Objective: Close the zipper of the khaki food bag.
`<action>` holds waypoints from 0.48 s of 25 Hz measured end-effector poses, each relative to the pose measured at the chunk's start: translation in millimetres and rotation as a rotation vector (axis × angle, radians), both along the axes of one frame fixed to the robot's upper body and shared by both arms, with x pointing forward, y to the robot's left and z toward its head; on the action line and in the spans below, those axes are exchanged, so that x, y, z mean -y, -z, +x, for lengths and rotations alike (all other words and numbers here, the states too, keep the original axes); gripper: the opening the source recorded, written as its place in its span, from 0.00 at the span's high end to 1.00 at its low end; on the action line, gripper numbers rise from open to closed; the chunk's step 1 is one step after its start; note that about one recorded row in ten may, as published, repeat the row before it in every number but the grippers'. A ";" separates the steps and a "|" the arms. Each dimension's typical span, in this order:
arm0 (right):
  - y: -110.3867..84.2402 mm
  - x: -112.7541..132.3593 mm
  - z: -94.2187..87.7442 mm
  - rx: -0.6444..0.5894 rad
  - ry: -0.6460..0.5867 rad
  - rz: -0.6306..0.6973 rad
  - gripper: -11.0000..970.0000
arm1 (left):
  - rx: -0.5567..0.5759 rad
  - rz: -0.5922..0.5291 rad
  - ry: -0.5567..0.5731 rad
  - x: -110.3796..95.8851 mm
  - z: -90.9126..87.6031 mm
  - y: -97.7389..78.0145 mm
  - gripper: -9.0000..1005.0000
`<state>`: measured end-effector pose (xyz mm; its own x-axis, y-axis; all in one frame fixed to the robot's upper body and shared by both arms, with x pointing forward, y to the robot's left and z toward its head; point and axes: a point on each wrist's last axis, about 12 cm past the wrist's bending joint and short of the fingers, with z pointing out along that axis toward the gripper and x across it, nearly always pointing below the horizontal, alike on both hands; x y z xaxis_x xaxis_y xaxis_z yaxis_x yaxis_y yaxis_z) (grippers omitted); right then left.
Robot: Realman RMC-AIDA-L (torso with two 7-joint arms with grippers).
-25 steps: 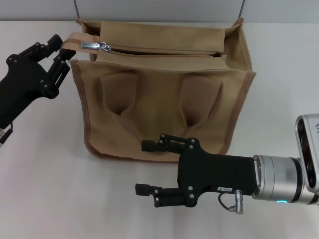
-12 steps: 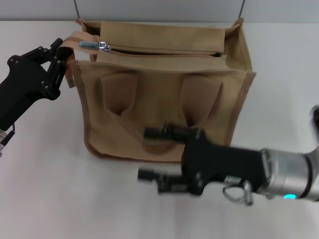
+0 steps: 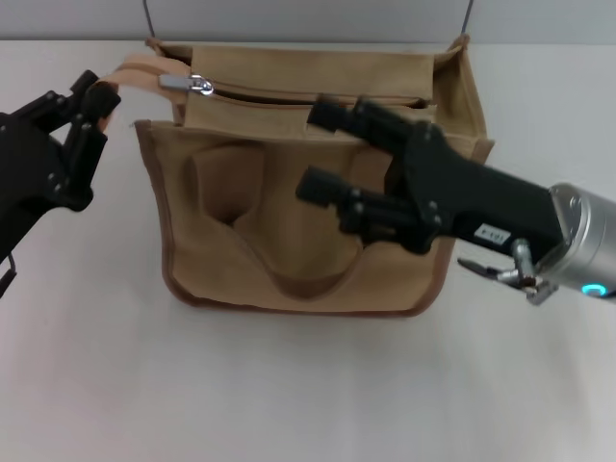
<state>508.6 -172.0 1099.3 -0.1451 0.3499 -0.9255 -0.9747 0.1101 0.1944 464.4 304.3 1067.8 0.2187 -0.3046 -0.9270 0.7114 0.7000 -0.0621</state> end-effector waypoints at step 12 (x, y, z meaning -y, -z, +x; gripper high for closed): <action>-6.7 8.3 20.7 -0.256 0.022 0.056 0.16 | 0.026 -0.011 -0.022 3.5 -8.3 3.5 0.90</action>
<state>529.4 -180.2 1106.0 -0.3635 0.4049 -0.8390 -0.8906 0.1133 0.4405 456.1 300.8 1064.3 0.2493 -0.3098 -0.9175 0.6971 0.7151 -0.0521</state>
